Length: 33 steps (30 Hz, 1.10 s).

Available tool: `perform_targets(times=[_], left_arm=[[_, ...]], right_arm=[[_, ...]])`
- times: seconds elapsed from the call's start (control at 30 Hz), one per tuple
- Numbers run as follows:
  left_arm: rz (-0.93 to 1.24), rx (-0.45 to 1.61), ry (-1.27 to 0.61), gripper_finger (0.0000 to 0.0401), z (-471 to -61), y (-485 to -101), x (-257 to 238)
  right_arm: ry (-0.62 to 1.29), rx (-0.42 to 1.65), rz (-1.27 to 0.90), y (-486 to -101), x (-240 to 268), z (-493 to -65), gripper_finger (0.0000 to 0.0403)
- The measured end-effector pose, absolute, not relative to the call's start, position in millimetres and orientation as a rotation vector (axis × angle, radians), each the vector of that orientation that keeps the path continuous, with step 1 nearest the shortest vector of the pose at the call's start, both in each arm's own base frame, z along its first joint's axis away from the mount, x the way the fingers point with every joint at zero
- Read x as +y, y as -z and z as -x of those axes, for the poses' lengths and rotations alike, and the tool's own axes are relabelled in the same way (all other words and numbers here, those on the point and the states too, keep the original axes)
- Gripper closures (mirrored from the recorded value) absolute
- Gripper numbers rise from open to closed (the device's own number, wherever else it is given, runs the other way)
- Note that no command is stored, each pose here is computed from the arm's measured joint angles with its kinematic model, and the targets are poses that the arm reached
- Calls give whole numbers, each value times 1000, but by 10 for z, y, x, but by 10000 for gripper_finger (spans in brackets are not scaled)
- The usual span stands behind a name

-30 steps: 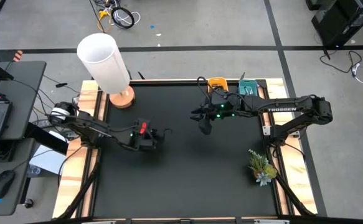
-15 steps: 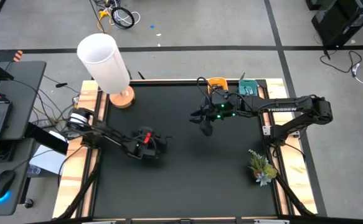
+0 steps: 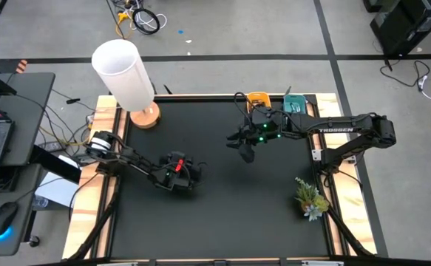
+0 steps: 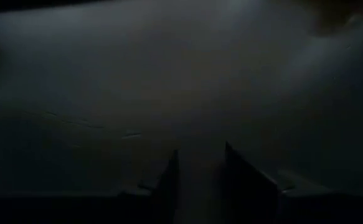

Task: Sort batteries
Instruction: Put the top silver battery into the blue bin

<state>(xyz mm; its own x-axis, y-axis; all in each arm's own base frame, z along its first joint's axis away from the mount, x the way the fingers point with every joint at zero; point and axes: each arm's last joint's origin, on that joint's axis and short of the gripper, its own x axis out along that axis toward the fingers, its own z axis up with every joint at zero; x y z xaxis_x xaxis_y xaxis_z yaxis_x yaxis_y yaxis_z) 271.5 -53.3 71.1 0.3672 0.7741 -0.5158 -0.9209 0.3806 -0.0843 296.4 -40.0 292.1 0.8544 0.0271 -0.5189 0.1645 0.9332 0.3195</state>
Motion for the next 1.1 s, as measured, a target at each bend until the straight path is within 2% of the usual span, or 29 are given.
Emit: perform_targets(times=[0.27,0.73,0.83,1.1], left_arm=[[470,446,-1099,388,-2739,-699,-554],[436,427,-1094,398,-2812,-779,-550],[433,434,-1094,399,-2793,-853,-540],[255,424,-1052,400,-2764,-1192,-521]], right_arm=[[68,542,-343,-2928,-408,-2959,252],[98,611,-353,-2868,-466,-2911,252],[97,621,-355,-2861,-465,-2905,252],[103,620,-382,-2861,-463,-2906,252]])
